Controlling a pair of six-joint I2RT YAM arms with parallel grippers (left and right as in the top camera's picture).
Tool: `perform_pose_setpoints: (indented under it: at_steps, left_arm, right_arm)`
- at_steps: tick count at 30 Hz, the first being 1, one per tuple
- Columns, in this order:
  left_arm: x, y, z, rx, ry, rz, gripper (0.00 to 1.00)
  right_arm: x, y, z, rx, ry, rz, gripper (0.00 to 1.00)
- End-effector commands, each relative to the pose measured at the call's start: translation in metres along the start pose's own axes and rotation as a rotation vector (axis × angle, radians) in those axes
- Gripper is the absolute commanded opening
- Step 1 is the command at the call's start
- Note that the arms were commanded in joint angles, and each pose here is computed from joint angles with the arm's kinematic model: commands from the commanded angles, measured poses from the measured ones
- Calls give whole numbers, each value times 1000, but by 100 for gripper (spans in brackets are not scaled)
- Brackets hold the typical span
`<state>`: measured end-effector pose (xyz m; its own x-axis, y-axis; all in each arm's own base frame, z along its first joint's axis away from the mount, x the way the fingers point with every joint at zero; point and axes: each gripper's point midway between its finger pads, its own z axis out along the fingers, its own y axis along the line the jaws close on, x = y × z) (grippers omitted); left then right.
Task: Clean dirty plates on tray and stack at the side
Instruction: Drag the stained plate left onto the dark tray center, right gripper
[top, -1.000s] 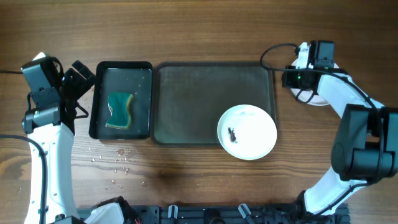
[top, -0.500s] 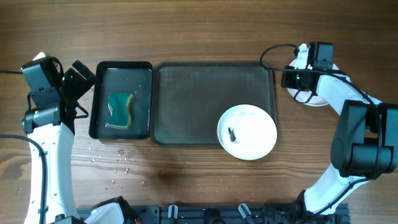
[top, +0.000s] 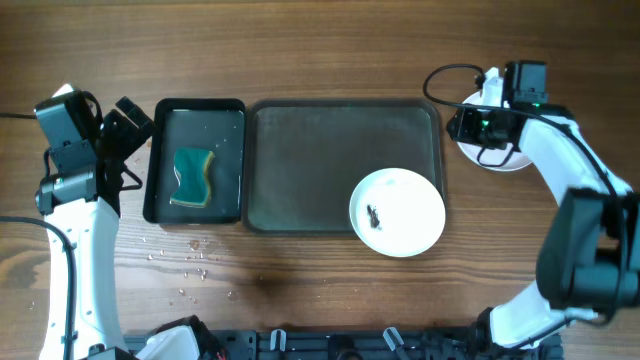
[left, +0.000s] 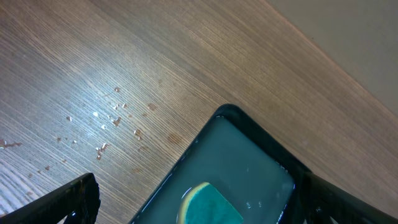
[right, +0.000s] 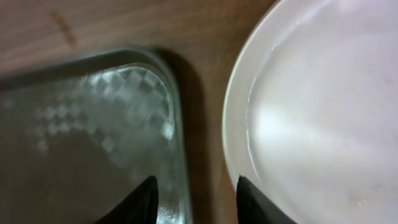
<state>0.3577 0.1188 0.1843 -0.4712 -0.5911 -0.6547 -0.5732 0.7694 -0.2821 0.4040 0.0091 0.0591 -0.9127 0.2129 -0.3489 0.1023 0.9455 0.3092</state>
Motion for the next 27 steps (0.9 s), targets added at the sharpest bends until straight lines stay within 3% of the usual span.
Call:
perform_pose_setpoints:
  at_steps: [1,3,4,6,10,12,17,27]
  left_arm:
    - [-6,-2,-3,12,-14,-16,100]
    - [-6,-2,-3,12,-14,-16,100]
    - [-6,-2,-3,12,-14,-16,100]
    - [-6,-2,-3,12,-14,-16,100]
    - [-6,-2,-3,12,-14,-16,100]
    - [-5,-2,-3,12,-13,-16,100]
    - [-5,-2,-3,12,-13,-16,100]
    - [-6,-2,-3,12,-14,-16,100]
  right_arm:
    - [6,18,-43,-23,1,29,42]
    - [21,19,-51,-17,53,116,46]
    - [26,20,-53,-19,73,138,59]
    - [36,25,-53,-46,116,179,100]
    - [38,45,-54,-163,144,225,100]
    - [43,46,-55,-169,166,236,68]
    - [81,27,-48,-48,280,361,34]
    - [159,0,-40,115,483,449,35]
